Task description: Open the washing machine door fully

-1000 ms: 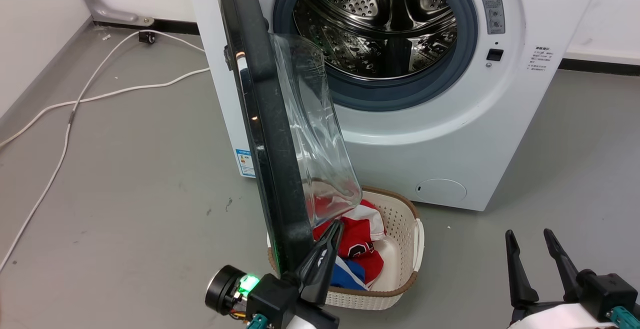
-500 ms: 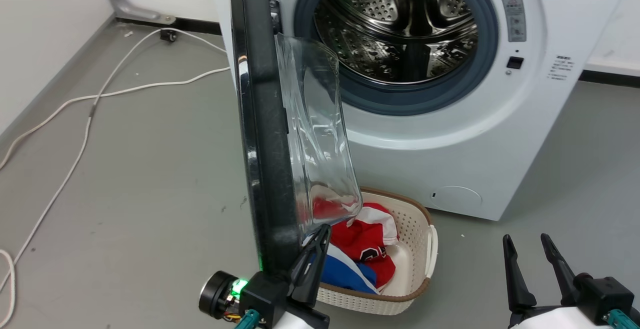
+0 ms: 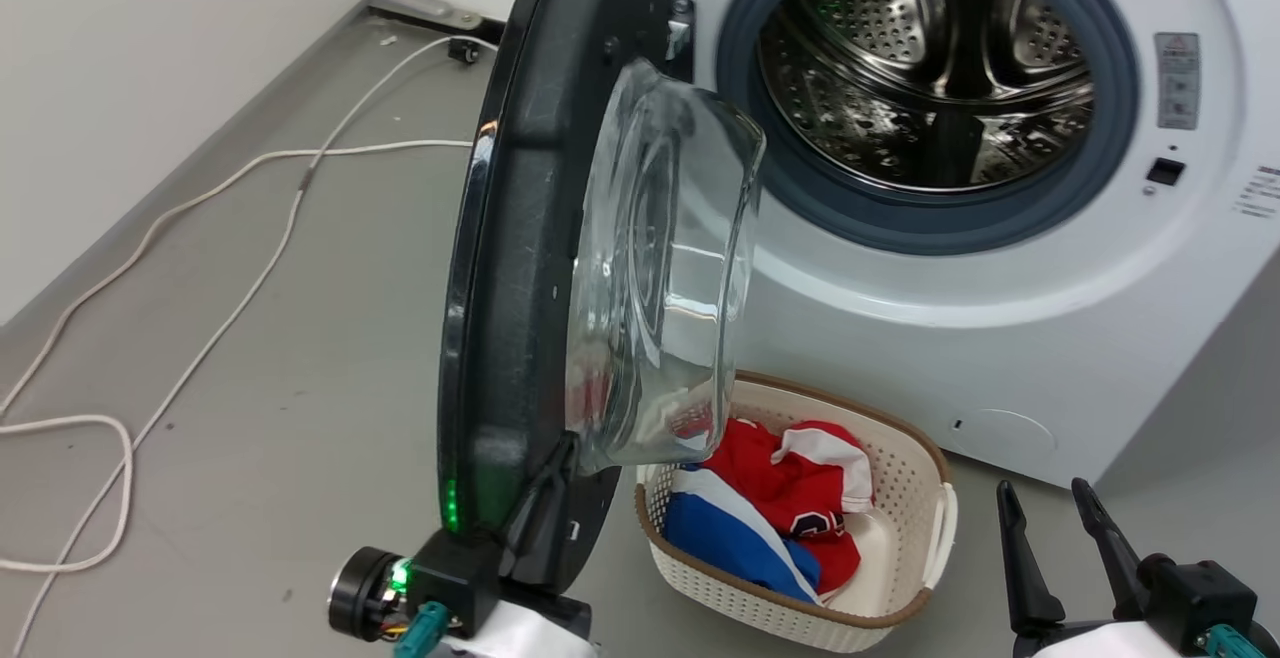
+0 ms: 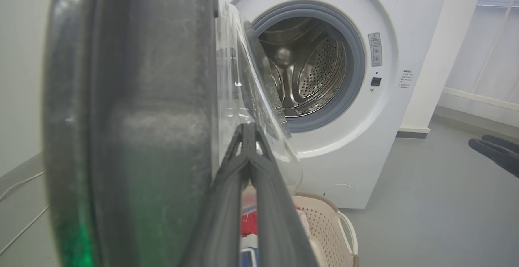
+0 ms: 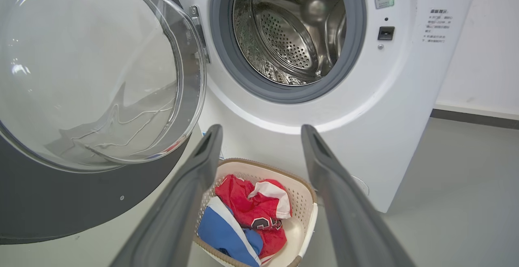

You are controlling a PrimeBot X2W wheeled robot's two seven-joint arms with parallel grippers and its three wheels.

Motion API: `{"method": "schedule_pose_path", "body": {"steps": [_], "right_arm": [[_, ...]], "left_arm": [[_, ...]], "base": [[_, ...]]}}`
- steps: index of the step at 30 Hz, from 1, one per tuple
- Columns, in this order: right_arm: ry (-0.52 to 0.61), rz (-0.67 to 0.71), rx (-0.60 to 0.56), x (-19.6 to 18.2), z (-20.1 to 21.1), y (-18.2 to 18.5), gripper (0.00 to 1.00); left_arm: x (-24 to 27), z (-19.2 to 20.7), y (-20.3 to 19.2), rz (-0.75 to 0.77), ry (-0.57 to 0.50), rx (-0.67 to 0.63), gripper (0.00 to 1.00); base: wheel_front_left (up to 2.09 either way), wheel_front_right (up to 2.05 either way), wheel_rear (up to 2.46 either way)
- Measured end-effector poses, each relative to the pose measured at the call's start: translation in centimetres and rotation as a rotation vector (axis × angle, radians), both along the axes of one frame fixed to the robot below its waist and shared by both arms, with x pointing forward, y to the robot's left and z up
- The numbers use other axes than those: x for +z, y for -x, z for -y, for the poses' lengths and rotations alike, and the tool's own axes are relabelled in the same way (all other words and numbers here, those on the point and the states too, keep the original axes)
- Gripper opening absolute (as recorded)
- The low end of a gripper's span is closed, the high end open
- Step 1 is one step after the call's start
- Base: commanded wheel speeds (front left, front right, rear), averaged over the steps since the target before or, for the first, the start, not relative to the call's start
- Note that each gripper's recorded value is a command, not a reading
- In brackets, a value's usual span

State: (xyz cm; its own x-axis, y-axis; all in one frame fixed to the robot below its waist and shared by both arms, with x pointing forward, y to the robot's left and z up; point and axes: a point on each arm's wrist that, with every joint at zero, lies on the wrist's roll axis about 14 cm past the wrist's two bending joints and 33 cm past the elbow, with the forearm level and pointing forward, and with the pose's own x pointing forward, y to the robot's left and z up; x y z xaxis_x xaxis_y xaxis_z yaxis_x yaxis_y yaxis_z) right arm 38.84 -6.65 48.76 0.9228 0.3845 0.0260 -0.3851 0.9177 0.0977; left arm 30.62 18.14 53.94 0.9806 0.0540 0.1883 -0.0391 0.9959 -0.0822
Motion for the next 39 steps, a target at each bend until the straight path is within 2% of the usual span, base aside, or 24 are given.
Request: {"method": "schedule_pose_path", "body": {"steps": [13,30,39], "right_arm": [[0.034,-0.038,0.096,-1.9,-3.2,-0.7,1.00],[0.087,-0.100,0.081,-5.6,-2.1,-4.1,1.00],[0.119,-0.135,0.086,-7.4,-1.5,-5.5,1.00]], "left_arm": [[-0.5,-9.1,1.7,-0.032,-0.016,0.256,0.00],[0.5,-20.0,-0.6,-0.068,-0.073,0.481,0.00],[0.1,-24.5,-2.3,-0.133,-0.114,0.535,0.00]], "base": [[0.00,0.00,0.00],[0.00,0.00,0.00],[0.00,0.00,0.00]]}}
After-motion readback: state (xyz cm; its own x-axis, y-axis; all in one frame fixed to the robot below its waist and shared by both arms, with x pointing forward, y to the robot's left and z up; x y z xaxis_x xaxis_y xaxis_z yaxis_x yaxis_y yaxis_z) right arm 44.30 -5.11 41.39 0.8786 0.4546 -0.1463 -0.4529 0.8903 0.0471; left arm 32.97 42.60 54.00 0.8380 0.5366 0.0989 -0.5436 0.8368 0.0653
